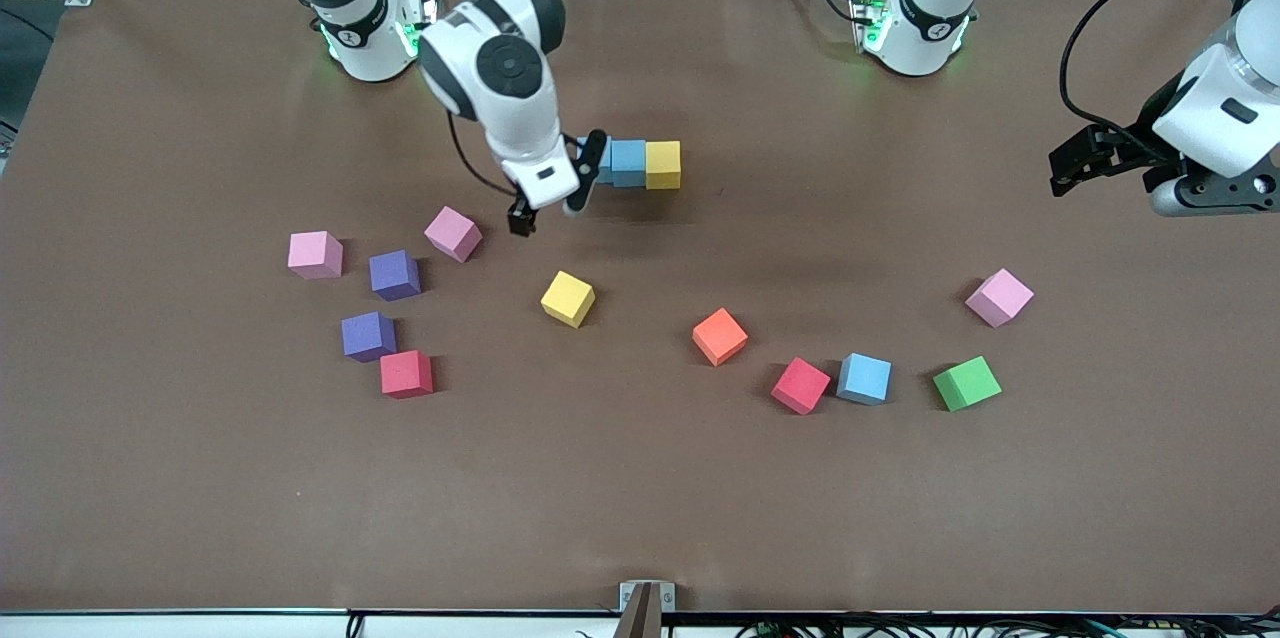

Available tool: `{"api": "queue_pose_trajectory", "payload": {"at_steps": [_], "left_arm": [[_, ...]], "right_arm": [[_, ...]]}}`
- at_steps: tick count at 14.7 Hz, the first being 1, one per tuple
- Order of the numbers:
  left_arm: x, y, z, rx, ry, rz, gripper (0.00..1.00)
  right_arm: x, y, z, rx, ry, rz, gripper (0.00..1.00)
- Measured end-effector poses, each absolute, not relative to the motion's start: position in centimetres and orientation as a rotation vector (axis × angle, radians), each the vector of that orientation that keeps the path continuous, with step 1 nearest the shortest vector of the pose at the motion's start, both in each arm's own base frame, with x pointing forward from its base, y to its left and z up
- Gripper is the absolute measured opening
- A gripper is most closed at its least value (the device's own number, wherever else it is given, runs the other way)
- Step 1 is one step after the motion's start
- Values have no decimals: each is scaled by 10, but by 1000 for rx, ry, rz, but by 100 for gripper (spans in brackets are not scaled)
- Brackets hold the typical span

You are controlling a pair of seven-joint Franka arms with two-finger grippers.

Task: Arrange 11 blocks into digit 3
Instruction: 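Reach the right gripper to the yellow cube and grasp it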

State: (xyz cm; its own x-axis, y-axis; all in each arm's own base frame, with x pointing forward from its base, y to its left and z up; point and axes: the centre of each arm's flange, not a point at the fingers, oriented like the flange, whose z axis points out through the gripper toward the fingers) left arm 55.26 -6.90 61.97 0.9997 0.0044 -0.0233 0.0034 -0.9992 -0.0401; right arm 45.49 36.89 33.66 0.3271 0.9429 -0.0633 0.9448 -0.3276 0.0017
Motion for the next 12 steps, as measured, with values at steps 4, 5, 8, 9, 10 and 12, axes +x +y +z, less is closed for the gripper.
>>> {"api": "queue_pose_trajectory", "payload": {"at_steps": [4,5,8,9,10,12], "left_arm": [[553,-69,620,-3102,-5,33,100],[553,-69,620,-3102,-5,31,100],[553,-70,620,-3102,-5,30,100],[553,-70,620,-3102,-5,30,100],[553,-70,620,-3102,-5,30,100],[553,-70,620,-3102,-5,31,100]], "right_arm": [[498,372,333,2611,1688,-24,100],[506,378,325,2629,1663,-17,100],[525,394,303,2710,1536,-14,100],[530,397,298,2729,1503,-12,100],[534,400,294,2741,1483,-9,100],[540,404,287,2751,1467,-10,100]]}}
